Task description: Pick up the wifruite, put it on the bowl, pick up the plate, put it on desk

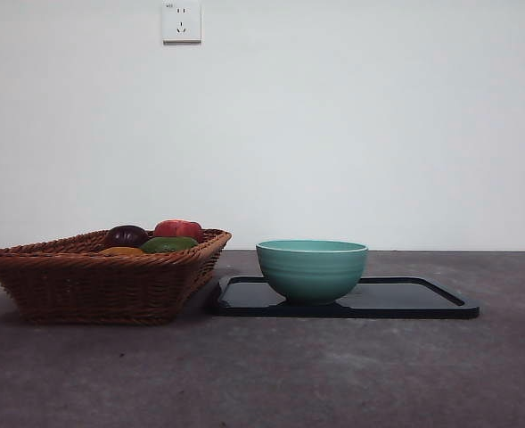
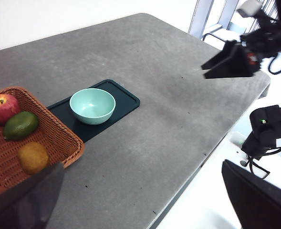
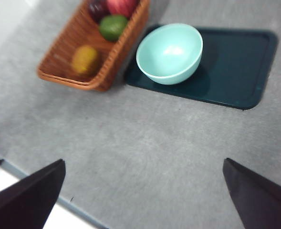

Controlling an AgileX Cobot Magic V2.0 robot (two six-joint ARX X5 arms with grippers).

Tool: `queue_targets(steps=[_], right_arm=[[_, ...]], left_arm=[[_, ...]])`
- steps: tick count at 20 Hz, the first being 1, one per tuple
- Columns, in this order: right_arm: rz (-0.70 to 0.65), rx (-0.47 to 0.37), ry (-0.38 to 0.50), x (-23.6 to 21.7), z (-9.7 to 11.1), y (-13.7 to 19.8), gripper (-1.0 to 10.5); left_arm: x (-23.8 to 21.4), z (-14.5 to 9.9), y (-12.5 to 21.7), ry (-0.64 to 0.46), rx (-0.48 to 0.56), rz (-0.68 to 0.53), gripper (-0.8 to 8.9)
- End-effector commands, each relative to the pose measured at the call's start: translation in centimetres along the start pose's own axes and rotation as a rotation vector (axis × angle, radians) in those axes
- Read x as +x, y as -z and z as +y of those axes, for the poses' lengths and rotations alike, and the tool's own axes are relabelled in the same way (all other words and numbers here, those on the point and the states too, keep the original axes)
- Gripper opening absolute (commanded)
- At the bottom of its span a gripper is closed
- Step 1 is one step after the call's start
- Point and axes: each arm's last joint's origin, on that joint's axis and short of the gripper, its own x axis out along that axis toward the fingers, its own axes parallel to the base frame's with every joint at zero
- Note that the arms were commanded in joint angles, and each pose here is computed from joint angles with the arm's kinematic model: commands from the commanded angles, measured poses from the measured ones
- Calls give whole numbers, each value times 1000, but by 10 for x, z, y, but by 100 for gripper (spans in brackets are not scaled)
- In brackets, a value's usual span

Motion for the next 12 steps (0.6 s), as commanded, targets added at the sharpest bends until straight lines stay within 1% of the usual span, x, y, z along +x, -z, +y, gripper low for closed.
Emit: queue_targets(steps=[1,7,12], right_arm=[[21,9,0,17,5,-21,543],[153,32,57,78,11,-79,543],[238,16,92,136,11,-127,543]], left_arm=[[-2,-1,-3,9,17,-19,530],[-2,-1,-2,9,17,-19,530],[-2,-1,-2,9,18,-20,530]])
